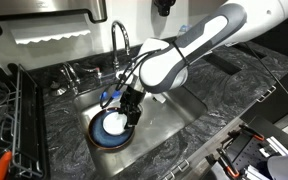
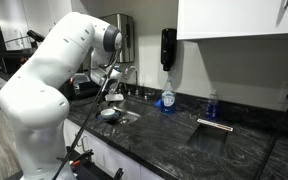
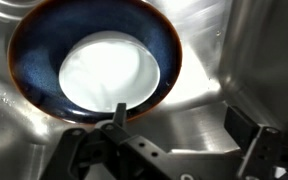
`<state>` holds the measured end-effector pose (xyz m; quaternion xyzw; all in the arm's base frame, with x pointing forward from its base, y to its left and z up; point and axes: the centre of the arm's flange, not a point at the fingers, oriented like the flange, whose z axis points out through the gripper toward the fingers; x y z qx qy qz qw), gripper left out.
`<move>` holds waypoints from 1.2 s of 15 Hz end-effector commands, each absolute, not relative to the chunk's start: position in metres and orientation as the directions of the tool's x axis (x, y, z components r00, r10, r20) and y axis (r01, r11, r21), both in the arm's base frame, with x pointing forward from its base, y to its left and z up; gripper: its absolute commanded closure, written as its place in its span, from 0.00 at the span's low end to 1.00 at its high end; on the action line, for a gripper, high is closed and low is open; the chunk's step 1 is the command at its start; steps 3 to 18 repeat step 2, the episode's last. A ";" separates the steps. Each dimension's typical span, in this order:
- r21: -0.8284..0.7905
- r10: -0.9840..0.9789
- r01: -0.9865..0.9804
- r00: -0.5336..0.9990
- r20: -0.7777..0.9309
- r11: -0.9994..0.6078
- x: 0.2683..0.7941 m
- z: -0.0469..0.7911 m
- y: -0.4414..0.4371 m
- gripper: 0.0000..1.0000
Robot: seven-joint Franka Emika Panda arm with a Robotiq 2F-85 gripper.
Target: Put the white bowl in the sink
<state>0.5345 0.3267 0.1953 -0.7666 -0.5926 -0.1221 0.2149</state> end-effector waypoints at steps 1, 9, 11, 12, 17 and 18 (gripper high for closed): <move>-0.182 0.865 0.969 0.231 0.445 -0.166 0.519 0.243 0.303 0.00; -0.190 0.873 0.968 0.231 0.429 -0.163 0.519 0.249 0.301 0.00; -0.190 0.873 0.968 0.231 0.429 -0.163 0.519 0.249 0.301 0.00; -0.190 0.873 0.968 0.231 0.429 -0.163 0.519 0.249 0.301 0.00; -0.190 0.873 0.968 0.231 0.429 -0.163 0.519 0.249 0.301 0.00; -0.190 0.873 0.968 0.231 0.429 -0.163 0.519 0.249 0.301 0.00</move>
